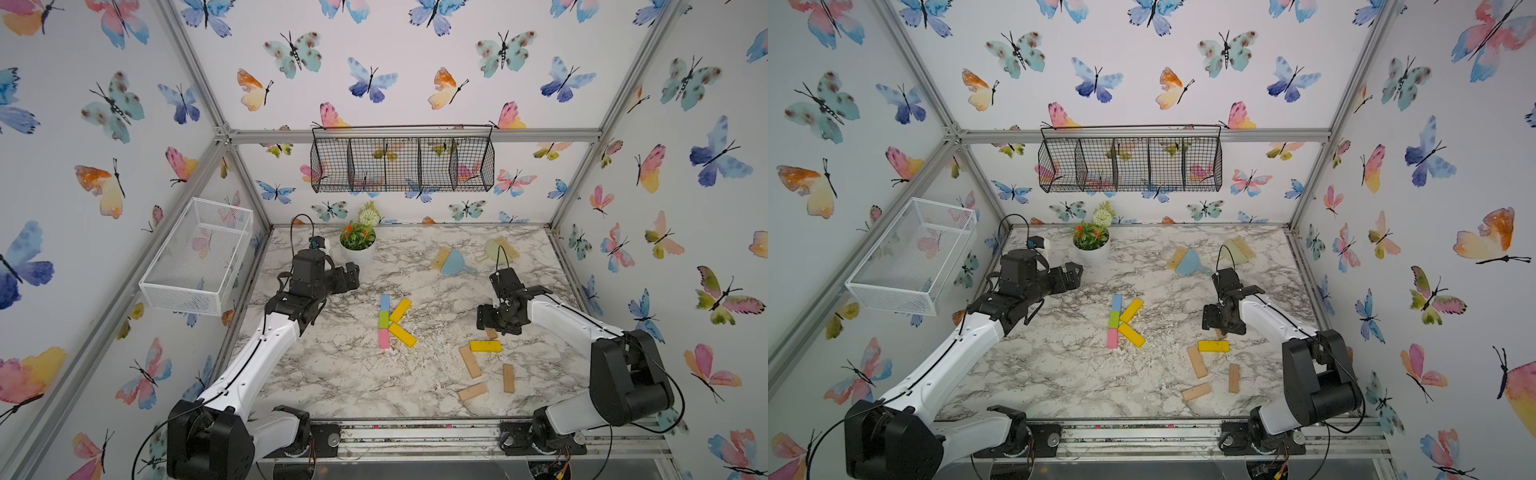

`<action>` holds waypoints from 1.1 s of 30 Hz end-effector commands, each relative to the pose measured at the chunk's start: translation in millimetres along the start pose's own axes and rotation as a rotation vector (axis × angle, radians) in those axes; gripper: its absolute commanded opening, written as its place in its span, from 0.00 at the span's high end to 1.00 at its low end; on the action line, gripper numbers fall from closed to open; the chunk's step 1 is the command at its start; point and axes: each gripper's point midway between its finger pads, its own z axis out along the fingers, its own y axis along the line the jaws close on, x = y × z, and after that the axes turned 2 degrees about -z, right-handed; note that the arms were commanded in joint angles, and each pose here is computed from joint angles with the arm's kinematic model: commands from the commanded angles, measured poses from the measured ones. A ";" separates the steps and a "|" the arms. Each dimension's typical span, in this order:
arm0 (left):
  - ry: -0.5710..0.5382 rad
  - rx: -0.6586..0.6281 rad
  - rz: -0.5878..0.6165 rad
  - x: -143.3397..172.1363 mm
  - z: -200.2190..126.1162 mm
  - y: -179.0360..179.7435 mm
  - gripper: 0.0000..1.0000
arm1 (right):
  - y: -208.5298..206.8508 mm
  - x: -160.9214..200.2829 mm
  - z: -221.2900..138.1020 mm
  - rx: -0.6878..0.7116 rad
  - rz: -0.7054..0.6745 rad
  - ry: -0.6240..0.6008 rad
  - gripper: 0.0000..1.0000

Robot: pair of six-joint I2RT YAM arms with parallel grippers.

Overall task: Assemble the letter k with building blocks
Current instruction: Pick up the building block from the center of the board.

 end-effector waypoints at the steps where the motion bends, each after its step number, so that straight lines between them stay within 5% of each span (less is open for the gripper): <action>1: -0.013 0.005 0.010 -6.0 -2.7 -3.2 0.02 | -5.0 -0.2 10.3 0.006 -0.005 0.014 0.28; 22: -0.007 -0.003 0.002 -5.0 0.1 -1.7 0.02 | 22.7 37.8 -16.8 -0.175 -0.068 0.119 0.37; 33: -0.008 -0.013 0.004 -4.9 -0.1 0.1 0.02 | 56.1 85.7 -13.2 -0.132 -0.152 0.201 0.35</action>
